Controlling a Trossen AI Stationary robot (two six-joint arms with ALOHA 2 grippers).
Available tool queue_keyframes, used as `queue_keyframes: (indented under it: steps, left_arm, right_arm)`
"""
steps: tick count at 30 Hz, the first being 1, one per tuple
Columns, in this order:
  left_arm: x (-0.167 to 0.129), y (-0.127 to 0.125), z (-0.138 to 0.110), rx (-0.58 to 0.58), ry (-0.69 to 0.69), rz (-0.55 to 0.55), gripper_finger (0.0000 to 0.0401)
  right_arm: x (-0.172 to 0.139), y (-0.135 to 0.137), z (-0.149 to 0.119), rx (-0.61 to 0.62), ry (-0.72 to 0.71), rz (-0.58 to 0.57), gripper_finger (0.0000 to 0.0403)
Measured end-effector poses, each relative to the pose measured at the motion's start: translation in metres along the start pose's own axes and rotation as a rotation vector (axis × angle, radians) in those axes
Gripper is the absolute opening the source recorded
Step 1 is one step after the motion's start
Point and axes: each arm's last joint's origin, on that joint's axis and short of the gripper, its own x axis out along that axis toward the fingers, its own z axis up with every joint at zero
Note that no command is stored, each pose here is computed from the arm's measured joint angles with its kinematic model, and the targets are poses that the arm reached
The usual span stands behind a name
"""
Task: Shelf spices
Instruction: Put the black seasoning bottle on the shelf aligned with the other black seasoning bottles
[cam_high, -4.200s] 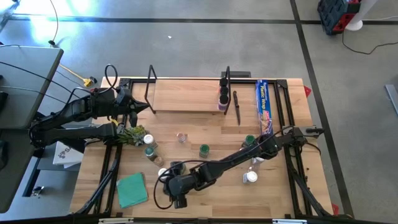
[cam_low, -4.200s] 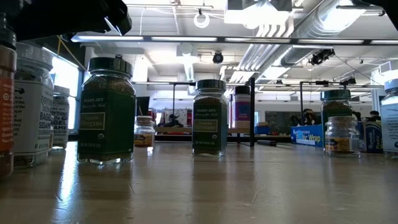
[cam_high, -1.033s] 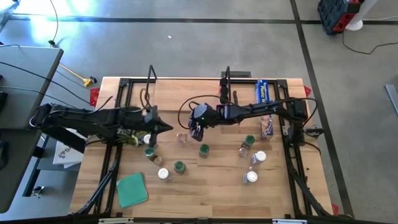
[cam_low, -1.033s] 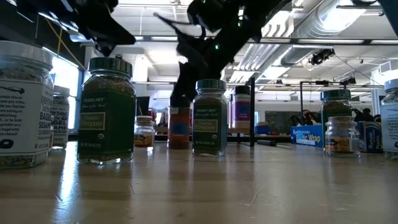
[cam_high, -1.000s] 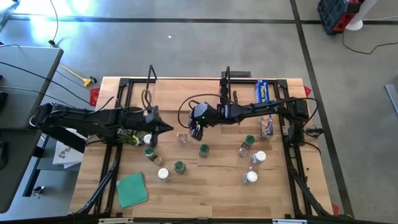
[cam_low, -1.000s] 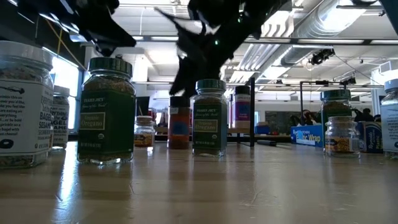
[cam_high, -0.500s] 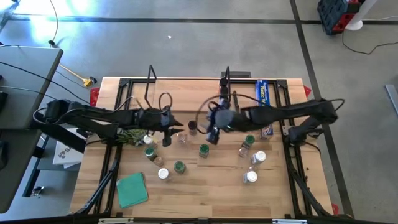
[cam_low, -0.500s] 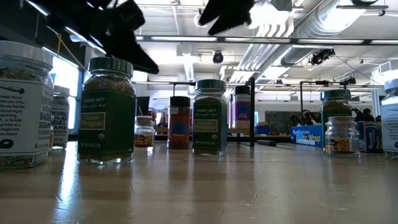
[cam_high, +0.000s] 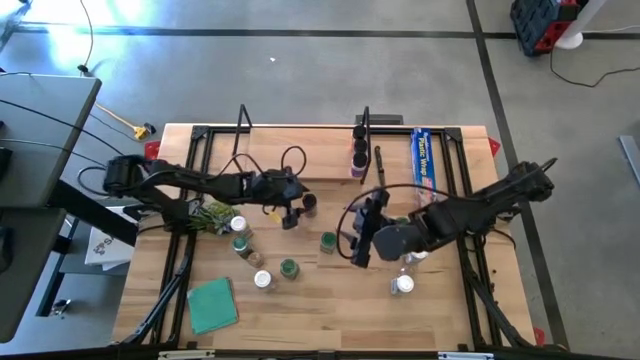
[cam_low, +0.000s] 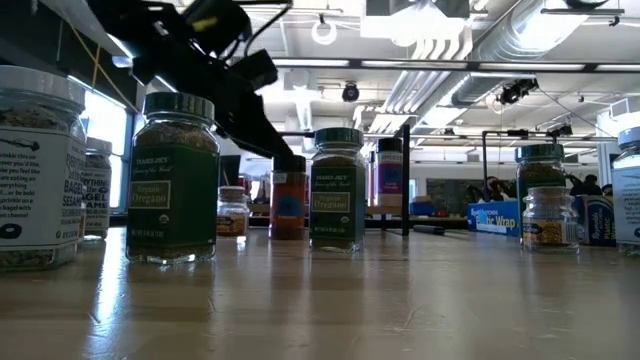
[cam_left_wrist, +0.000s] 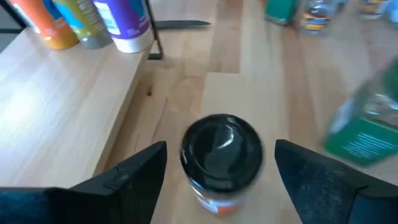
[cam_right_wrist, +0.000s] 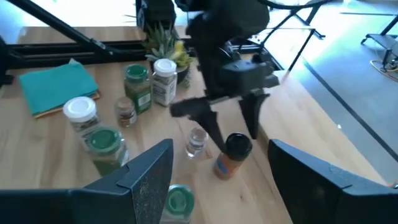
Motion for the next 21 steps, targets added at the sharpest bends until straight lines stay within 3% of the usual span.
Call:
queue_keyframes:
  steps: [10, 14, 18, 21]
  left_arm:
    - [0.018, -0.001, -0.007, -0.031, -0.001, 0.054, 0.0287]
    - [0.016, -0.001, -0.002, -0.058, -0.047, 0.058, 0.0254]
    - [0.016, 0.0, -0.001, -0.06, -0.06, 0.056, 0.0196]
    - [0.016, 0.0, 0.0, -0.059, -0.06, 0.053, 0.019]
  right_arm:
    - [-0.005, 0.006, -0.002, -0.012, 0.0, 0.02, 0.0256]
    - [-0.005, 0.006, -0.002, -0.011, -0.001, 0.02, 0.0256]
    - [-0.005, 0.006, -0.002, -0.012, -0.002, 0.016, 0.0256]
    - [-0.008, 0.006, -0.002, -0.018, -0.015, -0.006, 0.0256]
